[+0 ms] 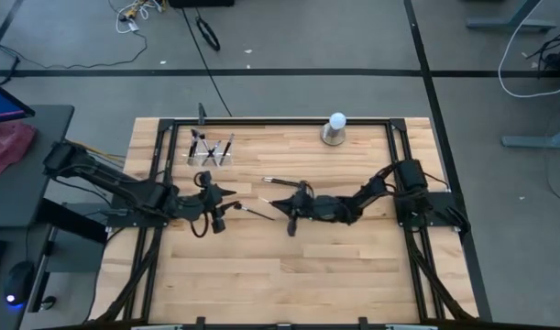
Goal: Put items in baskets/containers
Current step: Put the liner brush into the transparent organizer
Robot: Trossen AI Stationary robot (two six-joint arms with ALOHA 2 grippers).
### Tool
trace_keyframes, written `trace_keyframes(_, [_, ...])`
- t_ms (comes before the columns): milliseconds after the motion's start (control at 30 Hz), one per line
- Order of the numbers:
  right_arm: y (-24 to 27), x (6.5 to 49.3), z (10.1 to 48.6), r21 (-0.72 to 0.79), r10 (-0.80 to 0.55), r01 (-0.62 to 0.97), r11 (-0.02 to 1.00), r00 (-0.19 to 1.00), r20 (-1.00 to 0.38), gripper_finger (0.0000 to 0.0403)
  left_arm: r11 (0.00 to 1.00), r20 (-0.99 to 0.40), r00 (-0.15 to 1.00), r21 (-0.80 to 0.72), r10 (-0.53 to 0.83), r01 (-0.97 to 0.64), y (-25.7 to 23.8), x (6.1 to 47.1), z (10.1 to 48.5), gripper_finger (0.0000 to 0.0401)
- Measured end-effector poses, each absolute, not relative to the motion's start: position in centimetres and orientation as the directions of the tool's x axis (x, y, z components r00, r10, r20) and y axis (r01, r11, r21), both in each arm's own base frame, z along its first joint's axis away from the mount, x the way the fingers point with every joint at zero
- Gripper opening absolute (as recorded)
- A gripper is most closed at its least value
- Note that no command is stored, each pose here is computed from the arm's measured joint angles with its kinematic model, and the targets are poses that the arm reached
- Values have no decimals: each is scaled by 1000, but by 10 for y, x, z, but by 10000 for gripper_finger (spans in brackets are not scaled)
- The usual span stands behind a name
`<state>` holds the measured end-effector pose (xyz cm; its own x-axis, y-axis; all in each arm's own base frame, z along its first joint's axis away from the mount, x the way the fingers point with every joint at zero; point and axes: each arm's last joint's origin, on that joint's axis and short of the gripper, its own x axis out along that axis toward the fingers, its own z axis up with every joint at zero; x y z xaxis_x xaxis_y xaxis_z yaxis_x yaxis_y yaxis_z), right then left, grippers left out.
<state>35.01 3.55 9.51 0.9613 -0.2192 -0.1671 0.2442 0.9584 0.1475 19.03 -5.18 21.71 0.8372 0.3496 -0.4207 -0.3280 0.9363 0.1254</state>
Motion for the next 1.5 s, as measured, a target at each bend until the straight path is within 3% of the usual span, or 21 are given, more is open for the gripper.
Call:
trace_keyframes(200, [65,333,122,108,-106,95,990,990,94,10,959,-411,867,160,281,-235,-65,217,200,135])
trace_keyframes(333, [83,336,129,37,-9,4,999,990,138,10,983,-354,923,154,148,-98,-75,238,191,135])
trace_keyframes(567, [99,353,147,-3,32,-32,999,981,193,10,981,-212,971,132,-114,144,-77,262,187,137])
trace_keyframes(733, [102,352,151,-43,50,-42,998,972,230,10,960,-160,957,102,-242,260,-74,265,192,169])
trace_keyframes(900, [103,352,152,-28,51,-45,999,971,232,10,962,-127,962,102,-241,254,-74,265,195,203])
trace_keyframes(1033, [105,351,152,-29,50,-44,999,971,235,10,968,-109,972,122,-207,220,-74,265,197,208])
trace_keyframes(1500, [105,351,154,-28,52,-46,999,968,245,10,981,-55,992,151,-116,123,-75,264,203,162])
